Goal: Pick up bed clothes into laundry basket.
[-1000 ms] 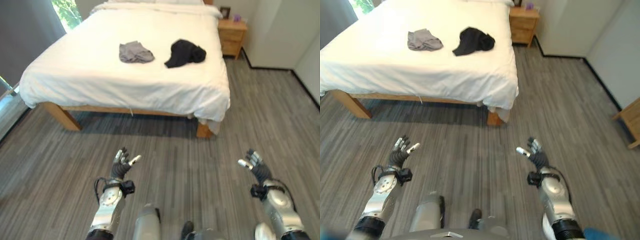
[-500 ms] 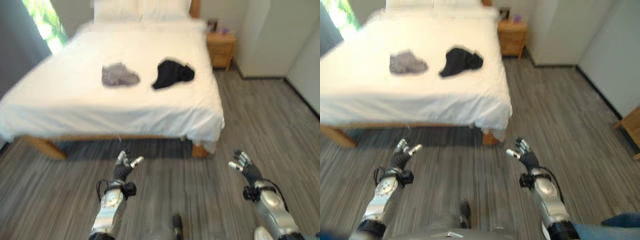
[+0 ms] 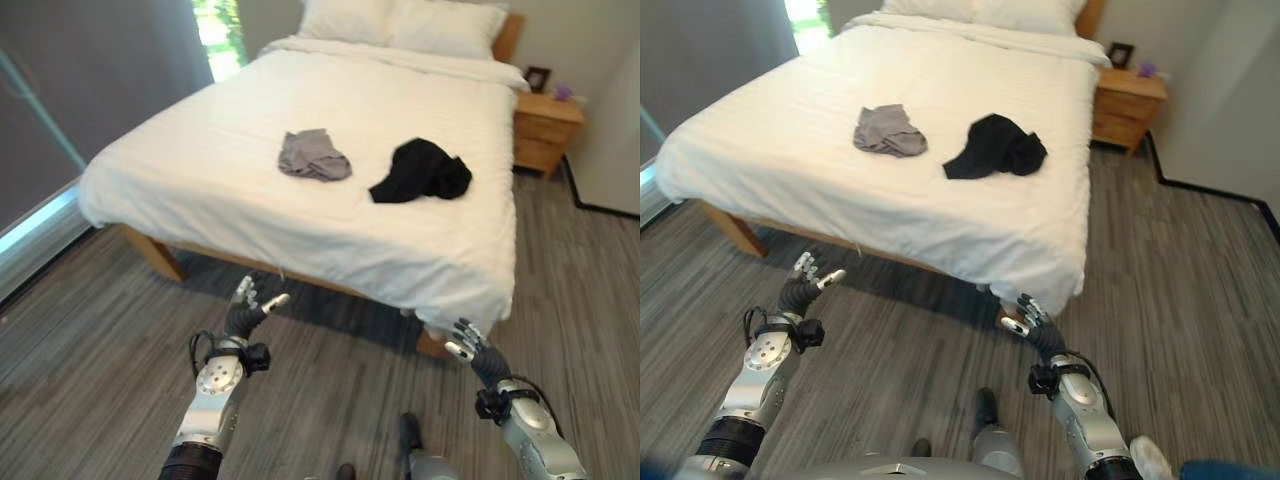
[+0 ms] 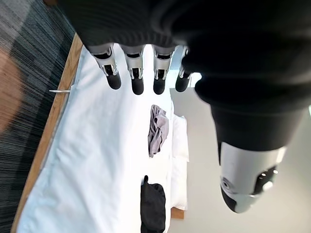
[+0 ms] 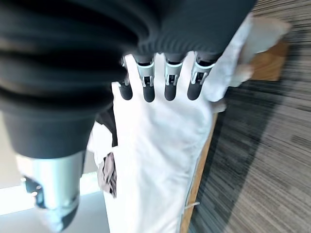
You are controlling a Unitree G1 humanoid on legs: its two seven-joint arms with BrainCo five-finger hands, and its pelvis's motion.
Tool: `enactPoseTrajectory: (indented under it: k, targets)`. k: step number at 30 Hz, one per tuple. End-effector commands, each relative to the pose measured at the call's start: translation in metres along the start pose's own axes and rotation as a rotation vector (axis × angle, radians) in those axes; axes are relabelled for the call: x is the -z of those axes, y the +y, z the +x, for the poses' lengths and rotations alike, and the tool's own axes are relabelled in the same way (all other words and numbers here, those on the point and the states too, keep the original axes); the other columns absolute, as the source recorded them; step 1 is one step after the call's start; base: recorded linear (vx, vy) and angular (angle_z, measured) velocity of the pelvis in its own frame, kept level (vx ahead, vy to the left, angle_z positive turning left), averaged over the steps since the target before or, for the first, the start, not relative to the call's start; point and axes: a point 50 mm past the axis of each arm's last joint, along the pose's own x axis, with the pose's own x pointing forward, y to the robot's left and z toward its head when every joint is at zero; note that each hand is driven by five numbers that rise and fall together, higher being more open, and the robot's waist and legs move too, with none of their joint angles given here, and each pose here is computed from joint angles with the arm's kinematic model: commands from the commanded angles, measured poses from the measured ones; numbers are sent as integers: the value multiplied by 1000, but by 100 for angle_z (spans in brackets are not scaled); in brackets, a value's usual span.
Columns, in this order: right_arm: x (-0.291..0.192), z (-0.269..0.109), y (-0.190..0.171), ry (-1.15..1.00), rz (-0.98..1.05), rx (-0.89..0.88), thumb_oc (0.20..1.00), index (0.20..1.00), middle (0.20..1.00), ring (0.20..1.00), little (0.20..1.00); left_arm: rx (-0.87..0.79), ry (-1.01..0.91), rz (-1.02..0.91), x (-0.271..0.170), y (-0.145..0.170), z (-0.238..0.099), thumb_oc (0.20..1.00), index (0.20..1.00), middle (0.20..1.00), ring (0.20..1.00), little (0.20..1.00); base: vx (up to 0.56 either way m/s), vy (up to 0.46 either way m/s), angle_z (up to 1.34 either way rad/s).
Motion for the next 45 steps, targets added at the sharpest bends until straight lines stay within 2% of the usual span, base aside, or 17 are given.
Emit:
enactPoseTrajectory:
  k: [1,6,9,14,17,24,28,29,34,45]
  targets:
    - [-55,12,-5,-230,23,-24,1000,1000,1000,1000,1000,48,-176,-14,-36,-9,7,1000,1000,1000,1000,1000,213,-211,47]
    - [-66,10,-11,-274,45,-18,1000,1000,1000,1000,1000,74,-175,-59,-38,-16,11,1000,1000,1000,1000,1000,239,-313,49]
    - [-58,6,-18,-238,17,16,1000,1000,1000,1000,1000,89,-166,-28,-37,-18,11,1000,1000,1000,1000,1000,275,-167,-15]
    - [-45,1,-24,-218,97,72,1000,1000,1000,1000,1000,113,-157,-18,-35,-20,11,1000,1000,1000,1000,1000,350,9,-16]
    - [-43,-1,-20,-205,67,47,1000,1000,1000,1000,1000,114,-153,3,-34,-16,8,1000,1000,1000,1000,1000,213,68,-56]
    - [-22,-8,-8,-175,239,35,1000,1000,1000,1000,1000,129,-104,-51,-21,-22,0,1000,1000,1000,1000,1000,126,113,-41]
    - [-16,-11,-5,-148,227,12,1000,1000,1000,1000,1000,132,-79,-64,-15,-22,-3,1000,1000,1000,1000,1000,36,54,-28]
    - [-39,0,-17,-227,280,135,1000,1000,1000,1000,1000,-126,-37,-39,-4,26,-20,1000,1000,1000,1000,1000,27,36,0]
    - [-38,-2,-18,-242,258,167,1000,1000,1000,1000,1000,-129,-36,-65,-3,24,-21,1000,1000,1000,1000,1000,-1,92,-15]
    - [-45,-3,-28,-295,281,218,1000,1000,1000,1000,1000,-319,-52,-112,0,54,-32,1000,1000,1000,1000,1000,15,60,13]
